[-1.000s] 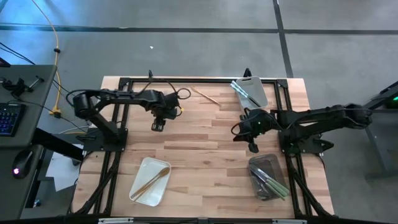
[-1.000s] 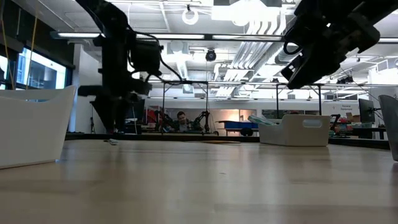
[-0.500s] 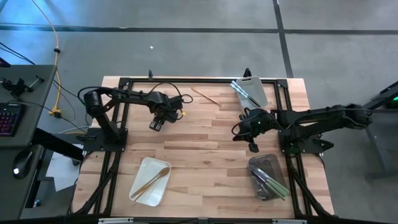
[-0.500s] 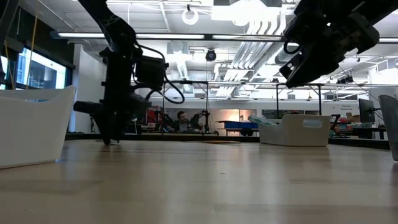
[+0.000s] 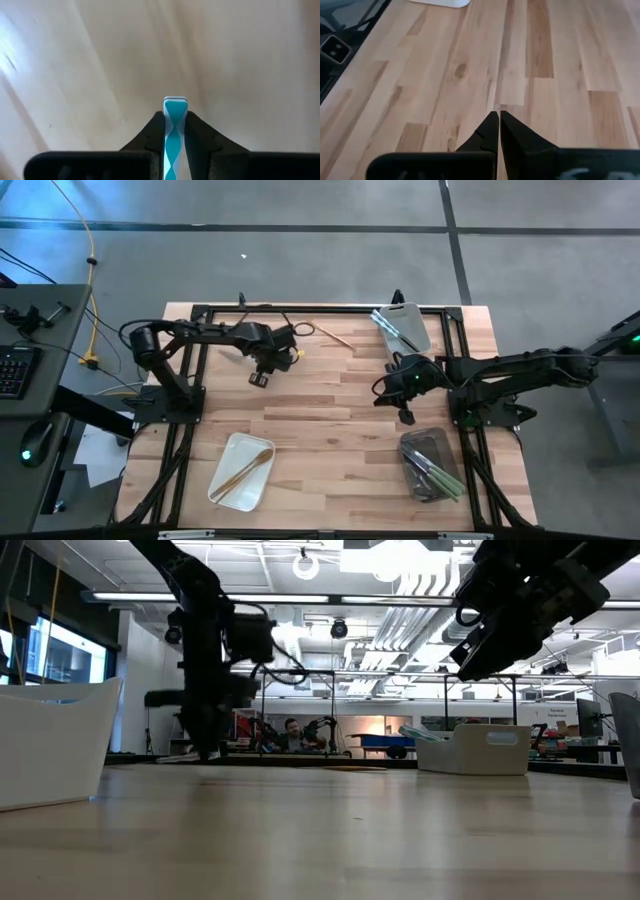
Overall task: Sort silverware by color (type)
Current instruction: Put the blue patterned table knife into the gray bin
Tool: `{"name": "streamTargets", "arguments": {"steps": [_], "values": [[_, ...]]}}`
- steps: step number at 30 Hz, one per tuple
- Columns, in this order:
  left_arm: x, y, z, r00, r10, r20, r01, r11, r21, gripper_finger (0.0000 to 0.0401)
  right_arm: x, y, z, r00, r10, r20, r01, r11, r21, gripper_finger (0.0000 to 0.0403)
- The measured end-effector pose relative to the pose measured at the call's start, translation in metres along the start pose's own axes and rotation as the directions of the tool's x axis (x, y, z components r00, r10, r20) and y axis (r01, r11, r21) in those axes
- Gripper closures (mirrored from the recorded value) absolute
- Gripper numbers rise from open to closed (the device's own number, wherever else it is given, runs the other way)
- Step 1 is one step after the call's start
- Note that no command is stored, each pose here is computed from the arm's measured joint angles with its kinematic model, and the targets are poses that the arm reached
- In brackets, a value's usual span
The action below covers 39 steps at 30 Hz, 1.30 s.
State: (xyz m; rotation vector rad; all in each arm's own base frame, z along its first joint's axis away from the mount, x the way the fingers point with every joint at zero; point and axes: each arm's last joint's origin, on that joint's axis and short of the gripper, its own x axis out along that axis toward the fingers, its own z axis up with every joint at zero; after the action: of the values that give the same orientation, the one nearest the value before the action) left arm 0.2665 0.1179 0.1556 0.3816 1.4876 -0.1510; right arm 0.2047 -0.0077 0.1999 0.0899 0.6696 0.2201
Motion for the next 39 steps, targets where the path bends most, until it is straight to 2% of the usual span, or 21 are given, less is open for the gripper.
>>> {"name": "streamTargets", "arguments": {"steps": [3,5,8,10,14,19,24,27,31,34,39], "values": [[-0.013,0.004,0.002,0.994,-0.025,0.106,0.031,0.998,-0.056,0.0367,0.0,-0.001,0.0,0.999,-0.045,-0.002,0.045,0.999,0.018,0.0403],[-0.025,0.009,0.005,0.979,0.0,0.204,0.02,0.995,-0.097,0.0367,0.002,-0.003,0.0,0.996,-0.084,-0.005,0.084,0.996,0.029,0.0403],[-0.042,0.014,0.005,0.935,0.022,0.355,0.039,0.985,-0.165,0.0367,0.005,-0.006,0.005,0.99,-0.136,0.04,0.134,0.99,0.051,0.0402],[-0.053,0.018,0.006,0.885,0.031,0.465,0.075,0.975,-0.209,0.0367,0.01,-0.008,0.009,0.984,-0.156,0.084,0.15,0.986,0.068,0.04],[-0.078,0.025,0.009,0.733,0.056,0.678,0.147,0.96,-0.237,0.0367,0.021,-0.013,0.02,0.96,-0.197,0.197,0.178,0.978,0.112,0.0377],[-0.095,0.03,0.015,0.475,0.058,0.878,0.212,0.961,-0.178,0.0367,0.04,-0.021,0.029,0.907,-0.267,0.326,0.219,0.96,0.176,0.0311],[-0.095,0.032,0.02,0.258,0.086,0.962,0.213,0.966,-0.144,0.0367,0.058,-0.029,0.035,0.837,-0.316,0.447,0.235,0.945,0.229,0.0241],[-0.092,0.03,0.019,0.183,0.107,0.977,0.216,0.965,-0.146,0.0367,0.066,-0.033,0.038,0.81,-0.356,0.466,0.259,0.93,0.26,0.0214],[-0.092,0.027,0.016,0.079,0.131,0.988,0.192,0.971,-0.144,0.0367,0.073,-0.039,0.046,0.786,-0.411,0.461,0.305,0.908,0.288,0.0198],[-0.092,0.024,0.014,0.032,0.141,0.989,0.181,0.973,-0.145,0.0367,0.076,-0.044,0.055,0.773,-0.425,0.472,0.314,0.902,0.298,0.0197],[-0.09,0.02,0.012,-0.008,0.149,0.989,0.17,0.975,-0.145,0.0367,0.076,-0.052,0.069,0.769,-0.445,0.458,0.331,0.891,0.31,0.0196]]}}
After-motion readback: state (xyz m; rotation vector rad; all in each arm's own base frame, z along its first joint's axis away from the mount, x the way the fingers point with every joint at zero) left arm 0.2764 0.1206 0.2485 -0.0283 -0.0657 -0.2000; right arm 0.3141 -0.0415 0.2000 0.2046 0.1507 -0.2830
